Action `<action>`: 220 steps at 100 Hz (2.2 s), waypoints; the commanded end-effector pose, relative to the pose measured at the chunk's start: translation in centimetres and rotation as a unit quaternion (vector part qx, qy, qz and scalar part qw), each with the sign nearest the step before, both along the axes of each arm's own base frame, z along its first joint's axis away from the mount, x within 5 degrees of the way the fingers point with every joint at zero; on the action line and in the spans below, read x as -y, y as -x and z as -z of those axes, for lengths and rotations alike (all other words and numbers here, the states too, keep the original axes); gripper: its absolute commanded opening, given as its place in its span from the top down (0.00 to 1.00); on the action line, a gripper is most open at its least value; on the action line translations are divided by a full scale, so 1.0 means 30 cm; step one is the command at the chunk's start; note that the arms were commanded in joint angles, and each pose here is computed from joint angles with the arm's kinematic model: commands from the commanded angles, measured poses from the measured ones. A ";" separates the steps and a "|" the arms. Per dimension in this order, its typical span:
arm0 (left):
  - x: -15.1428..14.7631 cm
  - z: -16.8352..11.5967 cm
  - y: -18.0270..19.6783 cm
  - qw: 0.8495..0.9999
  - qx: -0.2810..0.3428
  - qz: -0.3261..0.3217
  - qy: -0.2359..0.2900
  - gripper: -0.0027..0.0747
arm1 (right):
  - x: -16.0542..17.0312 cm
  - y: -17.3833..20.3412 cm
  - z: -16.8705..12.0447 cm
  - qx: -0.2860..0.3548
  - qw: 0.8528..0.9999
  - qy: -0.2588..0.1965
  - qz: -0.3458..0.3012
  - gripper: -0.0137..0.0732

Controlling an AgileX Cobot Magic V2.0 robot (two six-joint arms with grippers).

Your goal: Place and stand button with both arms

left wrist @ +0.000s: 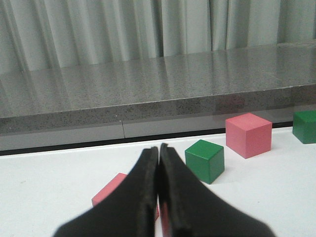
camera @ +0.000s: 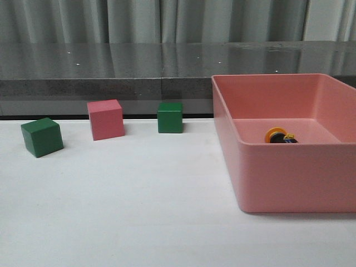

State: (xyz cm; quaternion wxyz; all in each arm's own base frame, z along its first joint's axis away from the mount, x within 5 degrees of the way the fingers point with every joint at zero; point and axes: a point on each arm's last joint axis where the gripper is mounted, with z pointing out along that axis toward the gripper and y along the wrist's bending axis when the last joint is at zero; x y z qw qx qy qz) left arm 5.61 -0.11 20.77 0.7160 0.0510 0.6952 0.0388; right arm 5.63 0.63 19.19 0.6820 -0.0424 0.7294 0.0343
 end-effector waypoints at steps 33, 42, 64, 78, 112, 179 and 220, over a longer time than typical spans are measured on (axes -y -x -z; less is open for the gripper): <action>-0.001 0.022 0.002 0.999 0.031 -0.002 0.007 0.99 | 0.020 0.032 -0.176 0.213 0.967 -0.139 0.010 0.91; -0.001 0.022 0.002 0.999 0.031 -0.002 0.007 0.99 | 0.015 0.036 -0.247 0.187 0.971 -0.149 0.002 0.91; -0.001 0.022 0.002 0.999 0.031 -0.002 0.007 0.99 | -0.013 -0.046 -0.476 0.054 0.992 -0.110 -0.012 0.91; -0.001 0.022 0.002 0.999 0.031 -0.002 0.007 0.99 | -0.032 -0.188 -0.584 -0.022 0.996 -0.088 -0.014 0.91; -0.001 0.022 0.002 0.999 0.031 -0.002 0.007 0.99 | -0.084 -0.571 -0.548 -0.170 0.981 -0.086 -0.017 0.91; -0.001 0.022 0.002 0.999 0.031 -0.002 0.007 0.99 | -0.200 -0.937 -0.171 -0.345 0.937 -0.003 -0.049 0.16; -0.001 0.022 0.002 0.999 0.031 -0.002 0.007 0.99 | -0.211 -0.985 -0.010 -0.401 0.915 0.005 -0.044 0.41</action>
